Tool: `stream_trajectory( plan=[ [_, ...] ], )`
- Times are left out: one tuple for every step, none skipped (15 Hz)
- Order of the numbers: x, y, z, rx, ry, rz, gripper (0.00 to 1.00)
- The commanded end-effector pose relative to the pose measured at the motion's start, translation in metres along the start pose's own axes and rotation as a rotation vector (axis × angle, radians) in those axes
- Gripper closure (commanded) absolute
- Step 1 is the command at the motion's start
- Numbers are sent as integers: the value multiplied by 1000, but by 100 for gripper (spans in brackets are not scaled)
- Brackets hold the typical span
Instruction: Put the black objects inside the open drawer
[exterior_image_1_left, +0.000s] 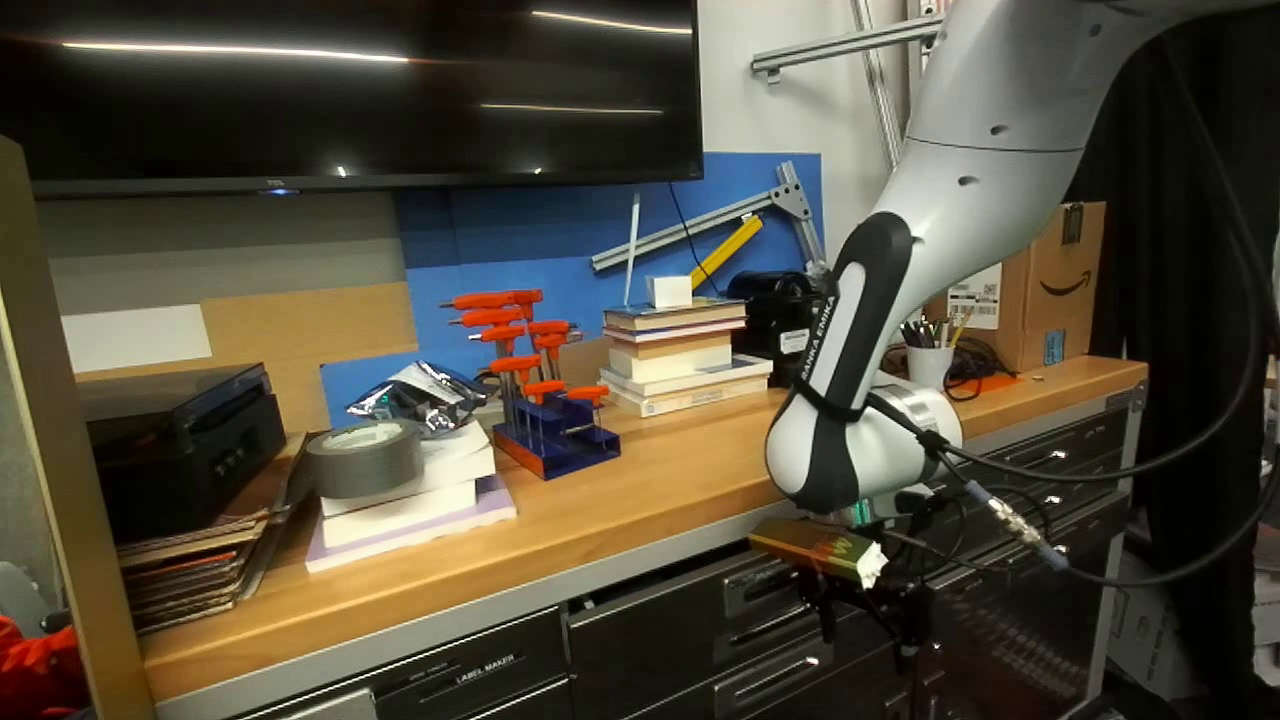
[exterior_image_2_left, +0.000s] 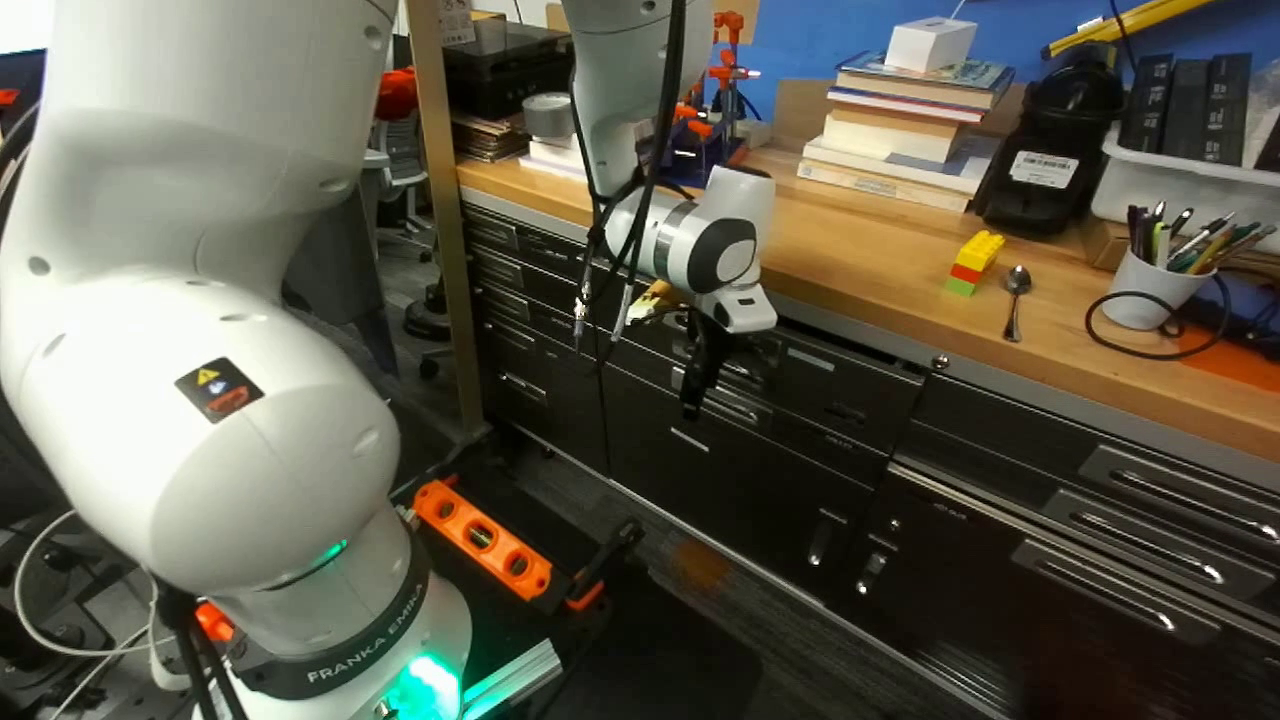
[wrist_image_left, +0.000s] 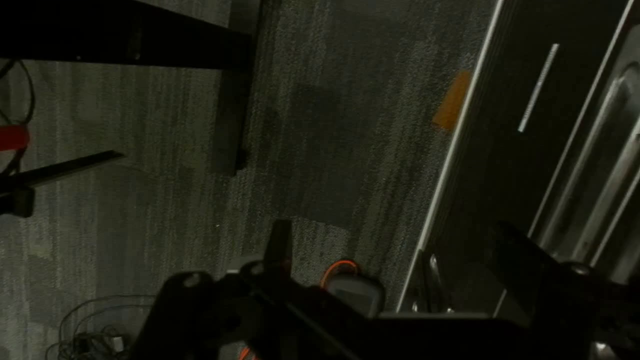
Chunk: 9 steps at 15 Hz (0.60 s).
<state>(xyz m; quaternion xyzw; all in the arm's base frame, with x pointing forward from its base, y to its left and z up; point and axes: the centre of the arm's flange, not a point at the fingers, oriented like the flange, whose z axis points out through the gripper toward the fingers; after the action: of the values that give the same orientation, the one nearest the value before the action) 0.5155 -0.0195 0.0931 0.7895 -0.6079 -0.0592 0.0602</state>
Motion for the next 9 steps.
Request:
stream_trajectory(
  plan=[
    [-7,-43,-1,117,-3,8,0],
    [-10,-49,-2,133,-2,7,0],
    [-13,-52,-4,147,3,6,0],
    [-15,-51,-3,140,2,6,0],
    [-17,-48,-2,135,5,3,0],
    [-18,-44,-3,124,7,-4,0],
    [-17,-33,-7,83,15,-24,0],
    [-15,-21,-13,55,26,-45,0],
    [-14,-12,-21,40,33,-86,0]
  ],
)
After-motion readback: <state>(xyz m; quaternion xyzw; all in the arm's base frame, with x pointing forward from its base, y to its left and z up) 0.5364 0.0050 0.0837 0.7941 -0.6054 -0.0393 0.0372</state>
